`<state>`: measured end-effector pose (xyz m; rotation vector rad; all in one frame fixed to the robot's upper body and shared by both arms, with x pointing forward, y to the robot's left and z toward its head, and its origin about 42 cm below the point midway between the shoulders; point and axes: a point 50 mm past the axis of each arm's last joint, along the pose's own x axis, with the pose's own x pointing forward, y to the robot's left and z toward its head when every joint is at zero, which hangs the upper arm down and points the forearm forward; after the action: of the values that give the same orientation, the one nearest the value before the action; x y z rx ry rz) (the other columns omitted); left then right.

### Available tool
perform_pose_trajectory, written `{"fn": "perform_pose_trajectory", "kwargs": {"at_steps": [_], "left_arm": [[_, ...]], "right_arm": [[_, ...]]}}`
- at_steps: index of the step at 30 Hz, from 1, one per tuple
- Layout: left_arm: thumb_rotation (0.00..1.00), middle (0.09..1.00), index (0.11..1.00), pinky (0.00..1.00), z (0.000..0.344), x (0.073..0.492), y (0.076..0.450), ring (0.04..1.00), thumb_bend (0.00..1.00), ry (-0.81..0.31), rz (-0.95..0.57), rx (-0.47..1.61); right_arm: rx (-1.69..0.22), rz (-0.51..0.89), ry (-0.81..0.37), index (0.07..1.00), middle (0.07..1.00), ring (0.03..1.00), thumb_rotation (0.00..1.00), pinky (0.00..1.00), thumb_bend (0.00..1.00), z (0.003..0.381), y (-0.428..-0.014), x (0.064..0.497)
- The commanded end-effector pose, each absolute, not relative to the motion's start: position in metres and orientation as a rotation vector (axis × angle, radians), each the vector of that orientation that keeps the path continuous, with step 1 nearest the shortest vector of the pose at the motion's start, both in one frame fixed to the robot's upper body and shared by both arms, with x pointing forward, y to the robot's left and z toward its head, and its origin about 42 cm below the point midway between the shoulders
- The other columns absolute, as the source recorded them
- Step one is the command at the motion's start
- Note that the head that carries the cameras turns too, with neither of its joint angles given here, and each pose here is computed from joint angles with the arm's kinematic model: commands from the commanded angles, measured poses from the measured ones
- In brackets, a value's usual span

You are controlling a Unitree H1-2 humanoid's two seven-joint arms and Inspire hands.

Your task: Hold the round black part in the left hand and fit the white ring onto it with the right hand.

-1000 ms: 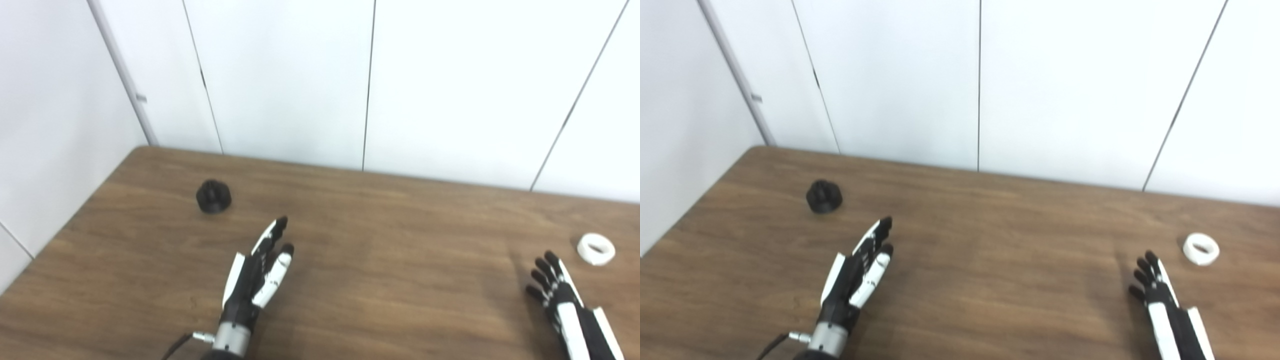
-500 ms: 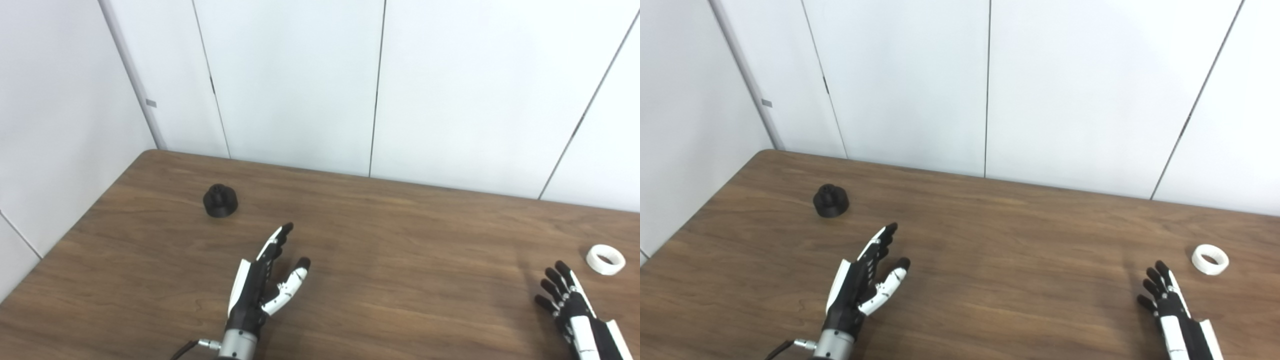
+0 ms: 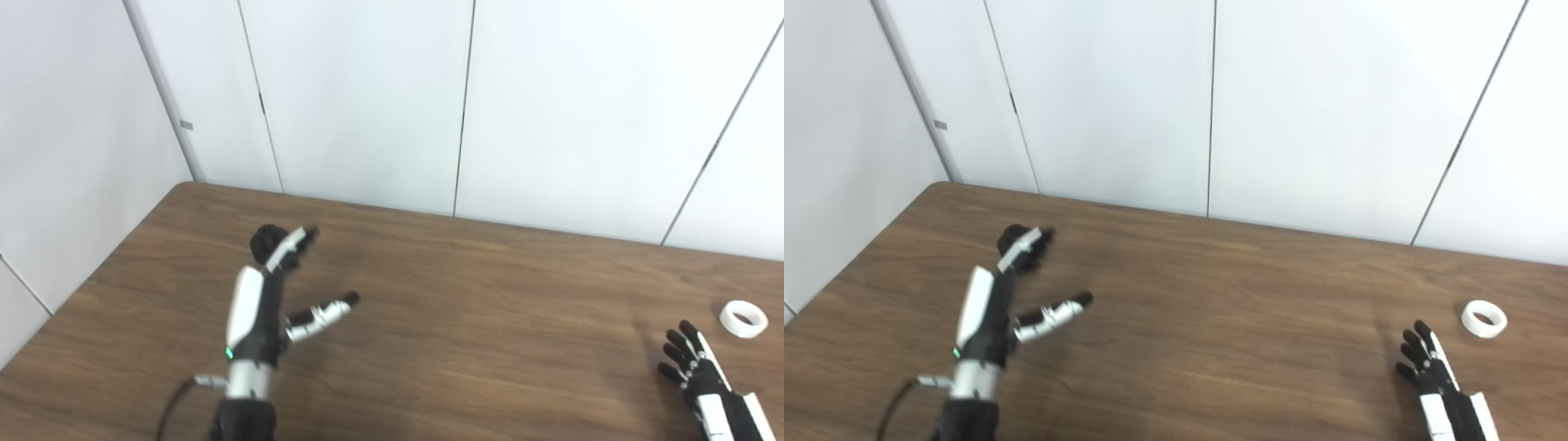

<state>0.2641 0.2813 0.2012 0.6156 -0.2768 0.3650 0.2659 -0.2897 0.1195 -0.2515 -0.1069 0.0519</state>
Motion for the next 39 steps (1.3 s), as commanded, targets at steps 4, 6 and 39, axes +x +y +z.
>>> {"fn": "perform_pose_trajectory", "kwargs": {"at_steps": [4,6,39], "left_arm": [[0.27,0.869,0.840,0.83,0.230,0.275,0.307,0.893,0.87,-0.323,0.467,0.822],[0.31,0.865,0.829,0.85,0.233,0.279,0.316,0.903,0.89,-0.292,0.496,0.892],[0.44,0.951,0.841,1.00,0.192,0.392,0.387,1.000,0.95,0.182,0.548,1.114]], "right_arm": [[-0.272,0.026,-0.063,0.963,0.942,0.929,1.00,0.91,0.65,0.109,-0.299,0.258],[-0.273,0.026,-0.066,0.959,0.940,0.930,1.00,0.91,0.66,0.108,-0.299,0.259],[-0.278,0.031,-0.059,0.953,0.920,0.901,1.00,0.86,0.66,0.106,-0.302,0.253]]}}
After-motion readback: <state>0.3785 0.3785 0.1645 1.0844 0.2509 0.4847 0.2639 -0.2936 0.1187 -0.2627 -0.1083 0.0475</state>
